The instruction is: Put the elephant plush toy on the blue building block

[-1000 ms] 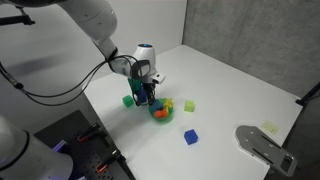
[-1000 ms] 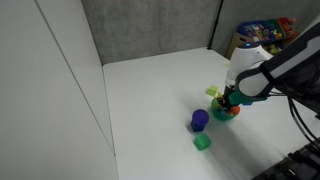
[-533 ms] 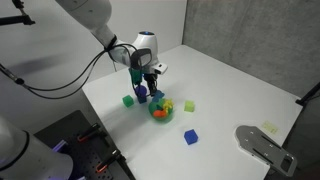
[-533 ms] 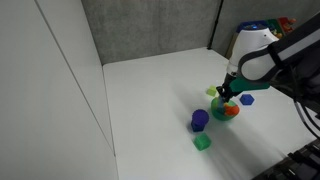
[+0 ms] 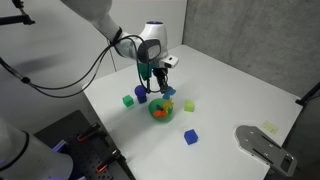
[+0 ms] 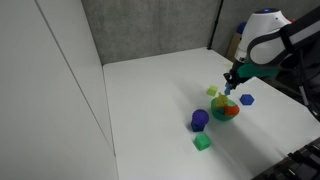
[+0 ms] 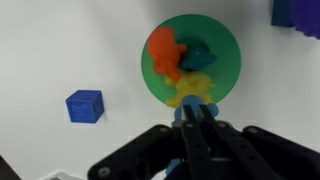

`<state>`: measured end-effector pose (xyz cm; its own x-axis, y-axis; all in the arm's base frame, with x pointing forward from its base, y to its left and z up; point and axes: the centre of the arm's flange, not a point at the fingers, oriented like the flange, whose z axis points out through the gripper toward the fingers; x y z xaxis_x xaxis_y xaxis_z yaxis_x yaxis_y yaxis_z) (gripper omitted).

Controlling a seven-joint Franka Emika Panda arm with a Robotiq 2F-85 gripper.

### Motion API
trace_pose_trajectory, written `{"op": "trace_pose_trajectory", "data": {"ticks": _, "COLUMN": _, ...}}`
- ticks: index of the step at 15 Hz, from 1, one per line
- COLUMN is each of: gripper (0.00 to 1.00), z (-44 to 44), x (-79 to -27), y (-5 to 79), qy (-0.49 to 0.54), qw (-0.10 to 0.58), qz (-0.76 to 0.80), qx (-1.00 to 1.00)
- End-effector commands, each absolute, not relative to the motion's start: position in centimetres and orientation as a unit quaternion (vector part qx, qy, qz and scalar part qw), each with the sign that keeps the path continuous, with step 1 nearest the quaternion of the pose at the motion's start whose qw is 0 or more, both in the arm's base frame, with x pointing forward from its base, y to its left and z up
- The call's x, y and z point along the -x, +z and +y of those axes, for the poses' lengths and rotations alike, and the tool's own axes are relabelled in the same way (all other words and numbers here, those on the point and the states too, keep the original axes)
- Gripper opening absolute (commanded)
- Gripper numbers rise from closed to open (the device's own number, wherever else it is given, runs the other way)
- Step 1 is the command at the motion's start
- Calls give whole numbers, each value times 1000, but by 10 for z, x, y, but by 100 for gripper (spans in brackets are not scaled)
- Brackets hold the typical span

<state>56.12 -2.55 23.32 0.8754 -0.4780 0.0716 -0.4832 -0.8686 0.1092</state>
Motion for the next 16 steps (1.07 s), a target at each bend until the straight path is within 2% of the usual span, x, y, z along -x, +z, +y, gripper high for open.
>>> {"op": "trace_pose_trajectory", "data": {"ticks": 1, "gripper": 4, "z": -72, "x": -565, "y": 242, "qy": 22, "qw": 102, "qz": -268, "qx": -958}}
{"op": "trace_pose_trajectory", "data": {"ticks": 8, "gripper": 4, "z": -167, "x": -539, "y": 218, "qy": 12, "qw": 174, "qz": -307, "qx": -936}}
{"op": "trace_pose_trajectory", "data": {"ticks": 16, "gripper": 3, "z": -206, "x": -535, "y": 181, "qy": 12, "qw": 194, "qz": -324, "qx": -926}}
